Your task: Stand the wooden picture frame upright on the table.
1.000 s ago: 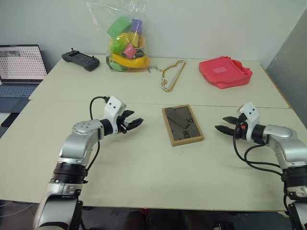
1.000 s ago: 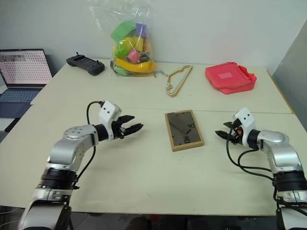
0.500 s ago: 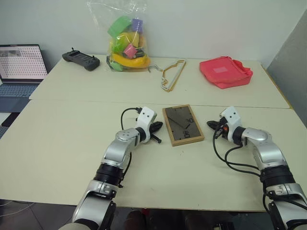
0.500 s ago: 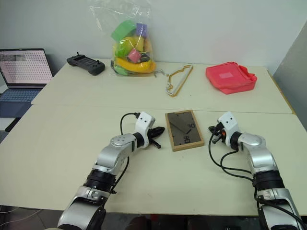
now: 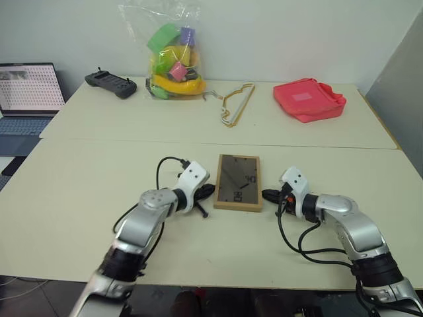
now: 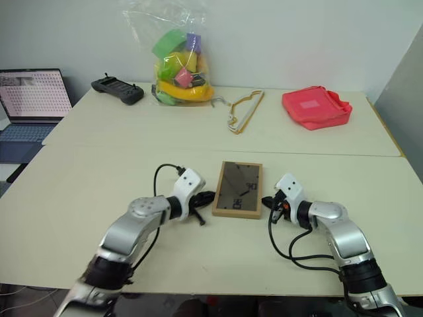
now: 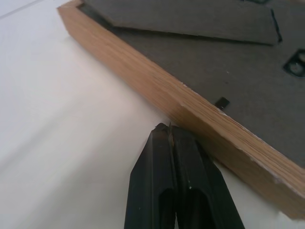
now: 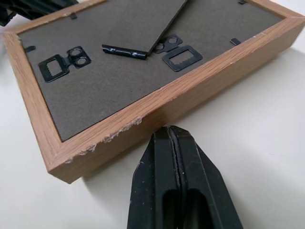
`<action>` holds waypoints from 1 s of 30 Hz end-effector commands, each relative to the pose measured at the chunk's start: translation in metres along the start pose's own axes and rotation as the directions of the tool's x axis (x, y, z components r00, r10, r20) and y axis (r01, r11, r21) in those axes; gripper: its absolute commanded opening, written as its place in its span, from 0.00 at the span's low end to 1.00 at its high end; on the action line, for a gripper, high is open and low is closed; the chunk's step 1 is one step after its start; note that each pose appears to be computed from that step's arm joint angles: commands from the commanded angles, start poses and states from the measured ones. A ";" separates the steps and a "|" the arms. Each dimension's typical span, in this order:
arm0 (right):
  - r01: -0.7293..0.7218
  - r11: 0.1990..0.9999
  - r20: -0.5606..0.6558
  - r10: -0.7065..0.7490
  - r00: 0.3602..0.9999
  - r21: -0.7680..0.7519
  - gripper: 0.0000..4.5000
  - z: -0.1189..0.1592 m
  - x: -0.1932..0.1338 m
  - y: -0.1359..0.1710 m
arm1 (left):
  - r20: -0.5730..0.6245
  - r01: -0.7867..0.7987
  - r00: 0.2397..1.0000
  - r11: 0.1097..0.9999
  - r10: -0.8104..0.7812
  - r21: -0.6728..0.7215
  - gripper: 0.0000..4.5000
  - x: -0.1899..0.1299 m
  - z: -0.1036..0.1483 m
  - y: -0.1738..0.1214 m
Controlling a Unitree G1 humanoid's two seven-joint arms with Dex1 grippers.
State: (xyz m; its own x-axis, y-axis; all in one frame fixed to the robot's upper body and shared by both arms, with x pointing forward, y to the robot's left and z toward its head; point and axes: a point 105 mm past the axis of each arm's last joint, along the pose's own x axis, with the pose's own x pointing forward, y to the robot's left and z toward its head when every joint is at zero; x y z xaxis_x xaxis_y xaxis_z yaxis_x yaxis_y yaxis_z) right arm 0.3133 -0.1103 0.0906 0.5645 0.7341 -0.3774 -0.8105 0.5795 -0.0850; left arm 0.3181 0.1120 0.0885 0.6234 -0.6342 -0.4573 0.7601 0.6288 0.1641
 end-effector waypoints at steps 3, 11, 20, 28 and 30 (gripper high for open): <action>-0.083 0.996 0.014 0.084 0.996 -0.045 0.00 0.010 -0.001 0.027 | -0.057 0.103 0.993 0.994 -0.102 0.022 0.00 -0.021 -0.006 -0.021; 0.086 0.991 -0.100 -0.096 0.990 -0.100 0.00 -0.018 -0.031 -0.022 | -0.156 0.009 0.988 1.000 -0.009 -0.005 0.00 -0.061 -0.028 0.017; 0.071 0.995 -0.052 -0.075 0.996 -0.071 0.00 -0.002 -0.037 -0.038 | 0.013 0.083 0.996 0.944 -0.083 -0.319 0.32 -0.079 -0.008 0.052; 0.063 0.995 -0.043 -0.066 0.997 -0.080 0.00 0.002 -0.026 -0.041 | 0.049 0.287 0.956 0.884 -0.290 -0.370 0.64 -0.063 0.003 0.032; 0.060 0.995 -0.040 -0.064 0.997 -0.078 0.00 0.002 -0.026 -0.040 | 0.111 0.367 0.927 0.808 -0.358 -0.462 0.73 -0.063 0.011 0.024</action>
State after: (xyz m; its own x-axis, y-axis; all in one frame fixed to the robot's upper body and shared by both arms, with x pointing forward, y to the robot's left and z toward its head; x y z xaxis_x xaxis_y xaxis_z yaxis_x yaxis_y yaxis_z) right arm 0.3302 -0.1554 0.0954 0.6037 0.6683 -0.4347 -0.7795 0.6091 -0.1462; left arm 0.3026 0.1681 0.1134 0.3676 -0.8070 -0.4623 0.7608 0.5468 -0.3495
